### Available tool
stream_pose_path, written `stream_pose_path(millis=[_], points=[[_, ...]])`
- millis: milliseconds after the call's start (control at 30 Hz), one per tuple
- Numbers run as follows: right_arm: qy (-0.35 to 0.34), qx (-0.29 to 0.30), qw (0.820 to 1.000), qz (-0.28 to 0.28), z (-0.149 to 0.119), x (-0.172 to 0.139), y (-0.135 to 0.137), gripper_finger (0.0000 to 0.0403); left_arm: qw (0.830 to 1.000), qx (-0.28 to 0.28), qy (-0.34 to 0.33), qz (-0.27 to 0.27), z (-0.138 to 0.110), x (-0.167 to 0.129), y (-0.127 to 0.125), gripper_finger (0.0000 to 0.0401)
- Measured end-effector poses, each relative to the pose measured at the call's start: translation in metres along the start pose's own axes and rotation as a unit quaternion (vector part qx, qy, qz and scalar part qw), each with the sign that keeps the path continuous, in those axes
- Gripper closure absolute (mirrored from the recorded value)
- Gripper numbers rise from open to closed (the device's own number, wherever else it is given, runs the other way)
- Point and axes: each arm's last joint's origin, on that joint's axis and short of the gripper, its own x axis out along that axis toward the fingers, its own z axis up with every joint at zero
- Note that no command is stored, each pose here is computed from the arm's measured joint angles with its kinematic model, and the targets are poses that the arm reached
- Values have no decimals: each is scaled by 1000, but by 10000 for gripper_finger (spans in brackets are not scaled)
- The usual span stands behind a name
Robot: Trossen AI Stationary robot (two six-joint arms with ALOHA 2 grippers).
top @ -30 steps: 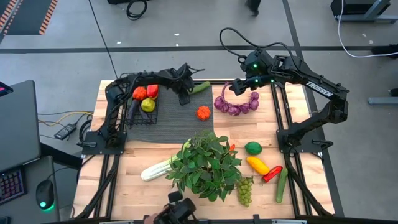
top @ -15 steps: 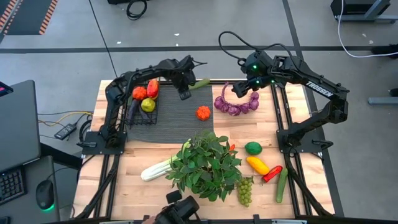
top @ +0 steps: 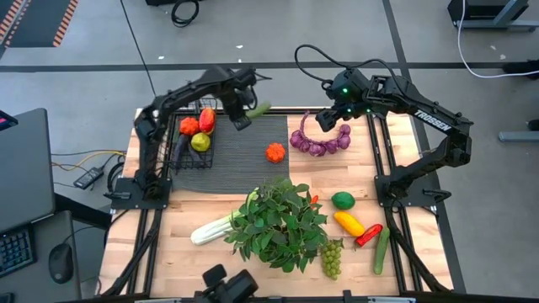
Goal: Build produce basket
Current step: Put the top green cucumber into the wire basket
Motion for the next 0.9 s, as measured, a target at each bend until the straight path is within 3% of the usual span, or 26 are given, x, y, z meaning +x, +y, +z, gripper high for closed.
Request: stream_pose_path(millis=[467,733,900], points=[[-8,-33,999,2,1,0,1,56,988,-126,-62,66,-60,-102,3,342],[-36,-25,999,19,7,0,4,56,965,-218,-56,134,-98,-135,-1,337],[-46,-28,998,43,7,-2,11,56,943,-284,-104,137,-118,-159,-4,338]])
